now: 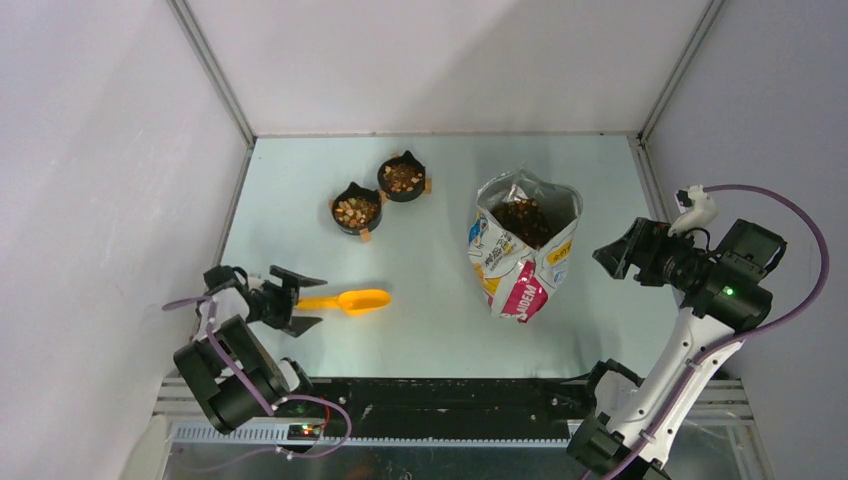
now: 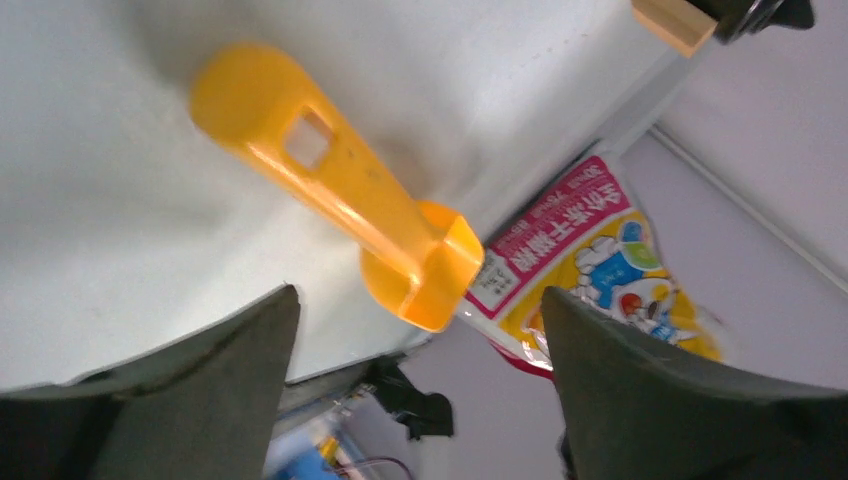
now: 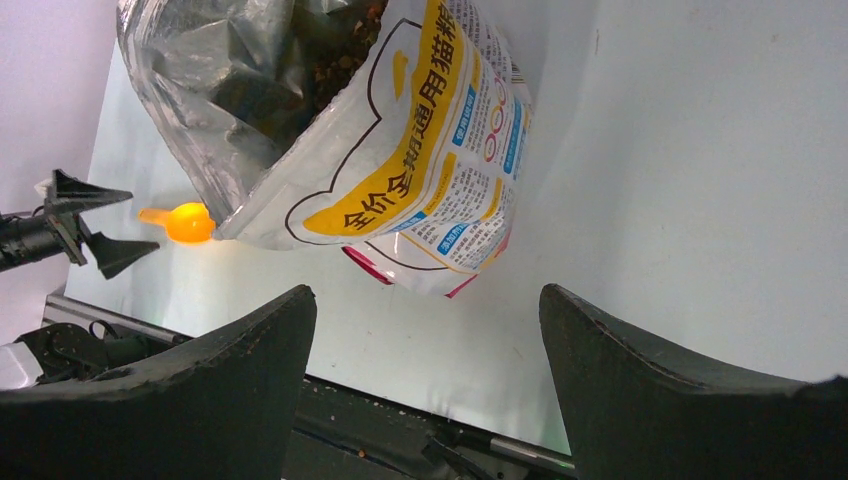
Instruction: Serve the pet food
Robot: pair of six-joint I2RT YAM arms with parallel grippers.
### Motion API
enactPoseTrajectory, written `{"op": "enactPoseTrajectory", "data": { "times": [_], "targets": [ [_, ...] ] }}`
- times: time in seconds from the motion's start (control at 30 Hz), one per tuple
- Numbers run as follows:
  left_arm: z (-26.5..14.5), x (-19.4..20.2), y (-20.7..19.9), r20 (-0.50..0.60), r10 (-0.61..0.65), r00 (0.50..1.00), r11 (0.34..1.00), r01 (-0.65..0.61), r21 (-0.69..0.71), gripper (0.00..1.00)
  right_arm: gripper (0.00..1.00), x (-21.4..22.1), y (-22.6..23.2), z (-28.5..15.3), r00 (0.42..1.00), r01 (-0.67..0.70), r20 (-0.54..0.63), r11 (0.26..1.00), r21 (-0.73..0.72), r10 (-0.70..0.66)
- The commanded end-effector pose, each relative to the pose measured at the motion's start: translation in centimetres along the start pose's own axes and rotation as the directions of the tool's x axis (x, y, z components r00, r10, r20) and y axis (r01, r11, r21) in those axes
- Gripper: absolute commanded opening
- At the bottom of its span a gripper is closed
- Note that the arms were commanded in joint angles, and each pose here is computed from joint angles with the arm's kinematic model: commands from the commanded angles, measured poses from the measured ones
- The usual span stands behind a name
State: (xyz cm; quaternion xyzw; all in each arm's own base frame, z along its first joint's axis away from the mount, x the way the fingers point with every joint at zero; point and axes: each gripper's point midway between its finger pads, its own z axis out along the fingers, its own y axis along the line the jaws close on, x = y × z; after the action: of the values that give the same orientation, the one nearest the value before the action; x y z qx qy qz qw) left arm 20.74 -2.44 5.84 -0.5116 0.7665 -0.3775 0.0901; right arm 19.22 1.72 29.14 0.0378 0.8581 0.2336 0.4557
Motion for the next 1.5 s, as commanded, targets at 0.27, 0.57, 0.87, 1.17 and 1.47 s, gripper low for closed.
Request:
{"op": "enactPoseTrajectory", "data": {
  "times": [0.27, 0.57, 0.87, 1.17, 1.47],
  "targets": [
    [-4.7, 3.6, -2.4, -0.005, 0.138, 0.99, 0.989, -0.138, -0.057, 1.0, 0.85, -0.7, 0.2, 0.6, 0.999, -0.037, -0.006, 0.998, -0.055, 0.037],
    [-7.6, 8.9, -15.8, 0.121, 0.843, 0.524, 0.515, -0.851, 0.098, 1.0, 0.85, -2.5, 1.2, 0.8, 0.998, 0.017, 0.061, 0.996, -0.086, -0.012],
    [-8.9, 16.6, -29.5, 0.323, 0.921, -0.217, -0.252, -0.965, 0.071, 1.0, 0.85, -3.4, 3.8, -0.6, 0.974, 0.219, 0.083, 0.971, -0.094, -0.212],
    [-5.8, 26.9, -38.9, 0.475, 0.796, -0.375, -0.508, -0.841, 0.187, 0.88, 0.82, -6.1, 10.5, -3.3, 0.82, 0.571, 0.119, 0.784, -0.244, -0.56],
    [5.4, 33.1, -40.0, 0.398, 0.85, -0.345, -0.487, -0.801, 0.348, 0.8, 0.7, -3.2, 12.5, 2.5, 0.579, 0.745, 0.001, 0.528, -0.408, -0.816]
  ]
}}
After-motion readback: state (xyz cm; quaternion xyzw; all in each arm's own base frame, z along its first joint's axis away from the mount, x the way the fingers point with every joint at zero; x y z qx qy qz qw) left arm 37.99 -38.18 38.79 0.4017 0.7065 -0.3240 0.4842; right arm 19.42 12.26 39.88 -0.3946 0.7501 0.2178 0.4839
